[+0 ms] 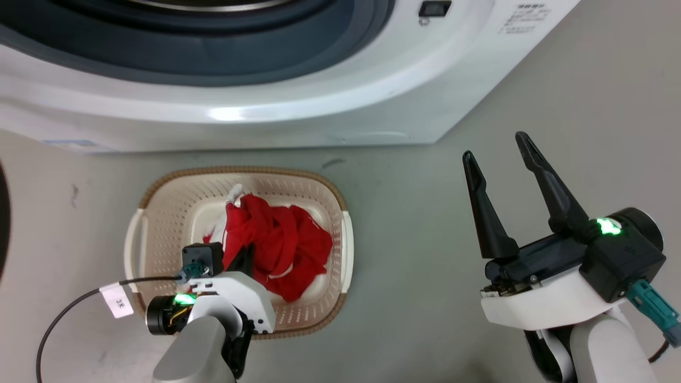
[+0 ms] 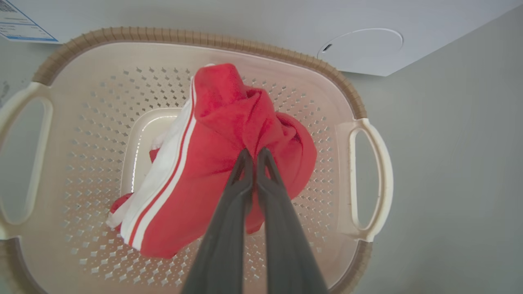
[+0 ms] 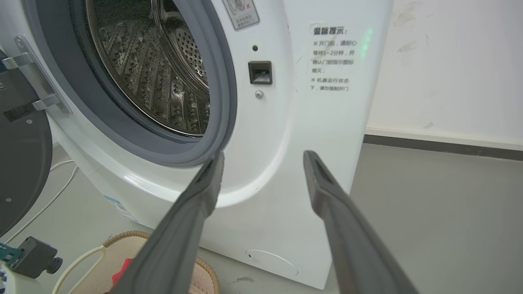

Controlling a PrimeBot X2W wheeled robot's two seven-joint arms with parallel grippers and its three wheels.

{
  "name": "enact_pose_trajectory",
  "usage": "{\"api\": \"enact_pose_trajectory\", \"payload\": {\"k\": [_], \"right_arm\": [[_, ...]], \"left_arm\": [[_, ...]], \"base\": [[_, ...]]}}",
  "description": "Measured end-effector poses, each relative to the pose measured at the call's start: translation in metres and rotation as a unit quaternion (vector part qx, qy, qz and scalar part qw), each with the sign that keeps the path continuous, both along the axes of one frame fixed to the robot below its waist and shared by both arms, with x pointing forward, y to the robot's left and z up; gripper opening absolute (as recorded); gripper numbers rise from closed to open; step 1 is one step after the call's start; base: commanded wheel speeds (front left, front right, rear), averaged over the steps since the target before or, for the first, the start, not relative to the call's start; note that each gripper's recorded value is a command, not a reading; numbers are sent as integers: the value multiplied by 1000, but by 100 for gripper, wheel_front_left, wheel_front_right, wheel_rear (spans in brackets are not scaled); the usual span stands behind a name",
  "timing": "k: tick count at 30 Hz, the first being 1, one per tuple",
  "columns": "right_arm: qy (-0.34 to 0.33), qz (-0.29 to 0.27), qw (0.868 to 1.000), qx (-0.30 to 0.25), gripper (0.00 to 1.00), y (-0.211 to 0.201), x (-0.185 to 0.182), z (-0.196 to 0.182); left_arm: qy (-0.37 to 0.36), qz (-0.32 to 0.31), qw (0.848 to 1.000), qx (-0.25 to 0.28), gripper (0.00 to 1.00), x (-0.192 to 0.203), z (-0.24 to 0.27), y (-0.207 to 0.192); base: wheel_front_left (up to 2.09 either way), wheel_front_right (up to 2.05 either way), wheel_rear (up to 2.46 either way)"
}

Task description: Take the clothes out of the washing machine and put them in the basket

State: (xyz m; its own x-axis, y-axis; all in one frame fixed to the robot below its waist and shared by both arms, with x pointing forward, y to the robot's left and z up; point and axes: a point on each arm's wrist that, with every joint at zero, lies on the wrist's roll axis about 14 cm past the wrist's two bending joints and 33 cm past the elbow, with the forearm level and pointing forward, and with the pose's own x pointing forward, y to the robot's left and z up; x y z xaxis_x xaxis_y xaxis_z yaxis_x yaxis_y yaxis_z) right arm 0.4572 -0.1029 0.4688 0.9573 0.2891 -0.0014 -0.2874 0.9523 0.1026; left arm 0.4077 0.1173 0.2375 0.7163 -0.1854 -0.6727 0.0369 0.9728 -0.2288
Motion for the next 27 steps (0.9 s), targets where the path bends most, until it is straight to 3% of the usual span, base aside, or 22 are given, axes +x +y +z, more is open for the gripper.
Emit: {"api": "enact_pose_trajectory", "payload": {"k": [7, 8, 9, 10, 11, 21, 27], "right_arm": [[40, -8, 999, -4, 100, -7, 7, -41], [44, -11, 999, -5, 100, -9, 7, -45], [48, -13, 999, -6, 100, -10, 7, -48], [49, -15, 999, -7, 100, -12, 6, -49], [50, -17, 999, -8, 100, -13, 6, -50], [25, -22, 999, -13, 100, -17, -9, -20], [-7, -33, 999, -17, 100, -23, -30, 15]], "left_arm": [[92, -6, 996, 11, 0, -23, -55, 0], [97, -13, 995, 12, 5, -25, -59, -1], [99, -20, 995, 11, 32, -26, -61, -3], [98, -21, 995, 11, 84, -25, -62, -4], [91, -23, 996, 9, 100, -21, -59, -5], [-21, -4, 1000, -5, 100, 0, 11, 0], [-129, 22, 991, -5, 100, 13, 82, 12]], "base": [[0, 0, 0], [0, 0, 0], [0, 0, 0], [0, 0, 0], [0, 0, 0], [0, 0, 0], [0, 0, 0]]}}
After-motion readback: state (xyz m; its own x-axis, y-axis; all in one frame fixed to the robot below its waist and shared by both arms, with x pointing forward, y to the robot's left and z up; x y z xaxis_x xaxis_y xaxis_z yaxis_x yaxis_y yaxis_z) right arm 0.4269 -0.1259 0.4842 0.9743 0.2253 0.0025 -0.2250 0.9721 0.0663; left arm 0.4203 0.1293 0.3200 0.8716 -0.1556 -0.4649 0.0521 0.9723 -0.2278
